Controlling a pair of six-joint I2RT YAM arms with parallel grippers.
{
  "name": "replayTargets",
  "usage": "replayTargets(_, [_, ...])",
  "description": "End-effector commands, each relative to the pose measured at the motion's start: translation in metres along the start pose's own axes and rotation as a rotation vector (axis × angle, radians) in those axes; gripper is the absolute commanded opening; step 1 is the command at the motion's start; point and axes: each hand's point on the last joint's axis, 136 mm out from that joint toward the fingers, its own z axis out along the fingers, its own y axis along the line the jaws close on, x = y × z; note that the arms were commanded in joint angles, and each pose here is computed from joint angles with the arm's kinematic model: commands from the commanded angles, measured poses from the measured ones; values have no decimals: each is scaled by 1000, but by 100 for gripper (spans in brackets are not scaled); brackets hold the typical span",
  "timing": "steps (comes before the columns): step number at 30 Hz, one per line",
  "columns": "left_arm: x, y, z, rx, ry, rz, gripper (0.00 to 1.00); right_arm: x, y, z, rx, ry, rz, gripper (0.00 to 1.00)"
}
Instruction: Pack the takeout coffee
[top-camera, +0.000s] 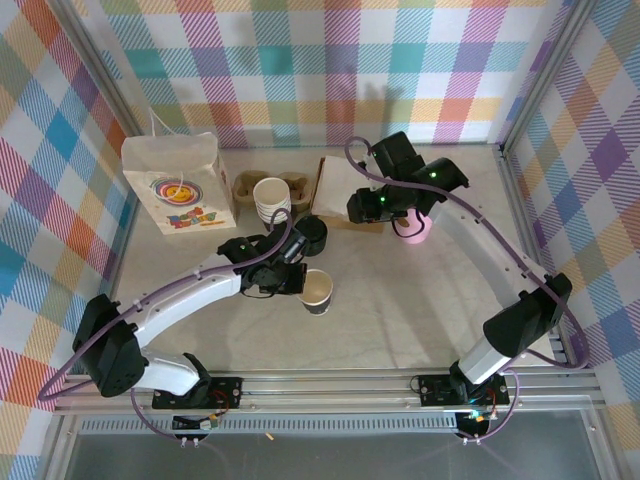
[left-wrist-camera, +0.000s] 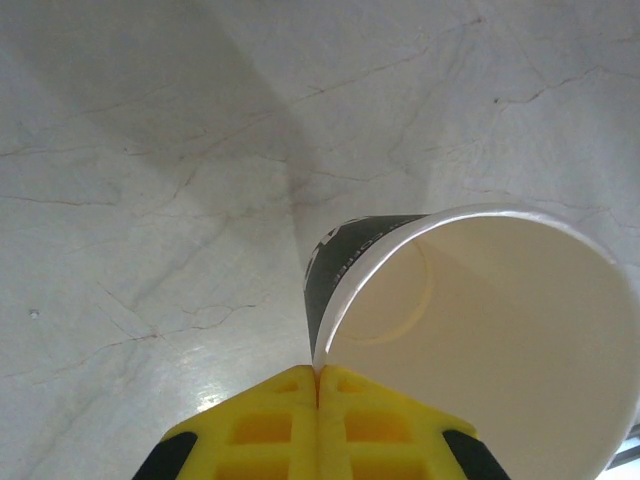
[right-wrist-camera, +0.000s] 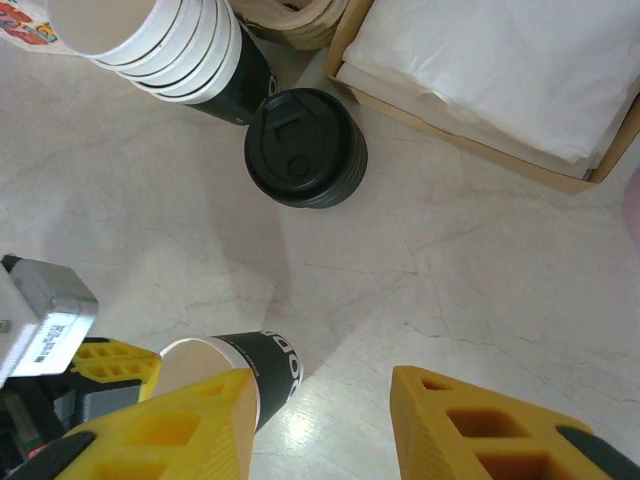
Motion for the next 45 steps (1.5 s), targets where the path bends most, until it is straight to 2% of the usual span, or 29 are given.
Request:
replayTargets(1, [12,3,4,-3,45,16,0,0,0,-1,7,3,41,41])
replayTargets(15, [13,6,12,-22,51,12,0,-1,7,16,-34,28,45,44])
replayTargets(17, [12,5,10,-17,44,11,5,-1,7,16,-34,29,41,45])
replayTargets(22, [9,3,7,-8,34,13,28,-1,8,19,-38,37,38,46])
replayTargets(26, [9,1,4,0,30,6,35,-2,9,18,-39,38,34,46])
replayTargets(29, [5,-1,-4,12,10,4,37,-4,9,16,-29,35,21,46])
replayTargets(36, [-24,-2,-60,33,-171,16,52,-11,13,13,31,7,-91,48])
replayTargets(39, [-34,7,-87,9,-269,18,57,-15,18,18,47,6,-133,51])
replayTargets(45, [-43,34,-132,-57,-435,29,74,-30,36,19,49,-21,-194,56])
